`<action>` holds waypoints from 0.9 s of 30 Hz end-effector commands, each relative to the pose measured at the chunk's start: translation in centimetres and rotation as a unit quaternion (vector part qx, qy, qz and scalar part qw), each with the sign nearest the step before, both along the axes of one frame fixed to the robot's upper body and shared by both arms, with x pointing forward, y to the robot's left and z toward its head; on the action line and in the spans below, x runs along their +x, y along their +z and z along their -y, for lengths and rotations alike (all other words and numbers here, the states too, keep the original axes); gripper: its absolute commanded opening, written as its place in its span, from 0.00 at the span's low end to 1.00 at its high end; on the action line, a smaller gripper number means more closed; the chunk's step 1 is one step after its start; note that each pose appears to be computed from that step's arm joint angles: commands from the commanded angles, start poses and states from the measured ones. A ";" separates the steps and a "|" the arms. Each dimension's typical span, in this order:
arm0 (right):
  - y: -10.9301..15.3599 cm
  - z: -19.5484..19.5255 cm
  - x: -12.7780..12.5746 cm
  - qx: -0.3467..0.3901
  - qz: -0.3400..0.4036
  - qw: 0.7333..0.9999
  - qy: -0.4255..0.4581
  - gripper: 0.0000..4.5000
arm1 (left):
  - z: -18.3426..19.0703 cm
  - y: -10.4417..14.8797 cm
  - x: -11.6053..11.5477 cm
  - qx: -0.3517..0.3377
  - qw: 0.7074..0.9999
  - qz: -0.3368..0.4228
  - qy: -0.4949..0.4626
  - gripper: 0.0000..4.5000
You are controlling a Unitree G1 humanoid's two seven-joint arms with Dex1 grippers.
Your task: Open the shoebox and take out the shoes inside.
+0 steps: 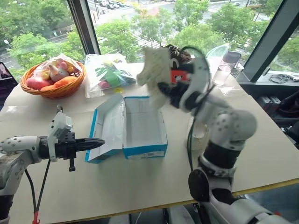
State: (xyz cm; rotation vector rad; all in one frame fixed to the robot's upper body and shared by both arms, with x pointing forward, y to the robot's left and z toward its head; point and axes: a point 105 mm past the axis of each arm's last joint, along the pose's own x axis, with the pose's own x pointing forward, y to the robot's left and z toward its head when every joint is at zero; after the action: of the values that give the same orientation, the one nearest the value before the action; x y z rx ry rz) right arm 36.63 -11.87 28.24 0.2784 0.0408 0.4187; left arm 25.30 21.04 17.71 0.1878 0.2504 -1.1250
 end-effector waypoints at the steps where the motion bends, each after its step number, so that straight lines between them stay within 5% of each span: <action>1: -1.4 5.3 -0.2 0.012 -0.026 0.998 -0.048 0.35 | 0.5 0.4 0.1 -0.003 1.000 0.017 -0.010 0.00; 9: -7.6 6.4 -1.8 0.062 -0.140 0.988 -0.025 0.35 | 0.8 0.1 0.2 -0.004 1.000 0.014 -0.017 0.00; 21: 0.1 12.0 -2.2 0.191 -0.031 0.980 -0.041 0.35 | 1.2 -0.4 0.4 -0.007 1.000 0.009 -0.024 0.00; 27: -3.4 17.7 -4.3 0.133 -0.111 0.981 -0.088 0.35 | 1.5 -0.7 0.4 -0.011 0.999 0.007 -0.030 0.00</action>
State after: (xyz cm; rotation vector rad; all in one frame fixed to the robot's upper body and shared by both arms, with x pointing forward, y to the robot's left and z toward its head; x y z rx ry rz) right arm 32.83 -29.53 24.80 0.6014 0.1660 0.1767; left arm 25.75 19.78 16.34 0.1547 0.2572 -1.1690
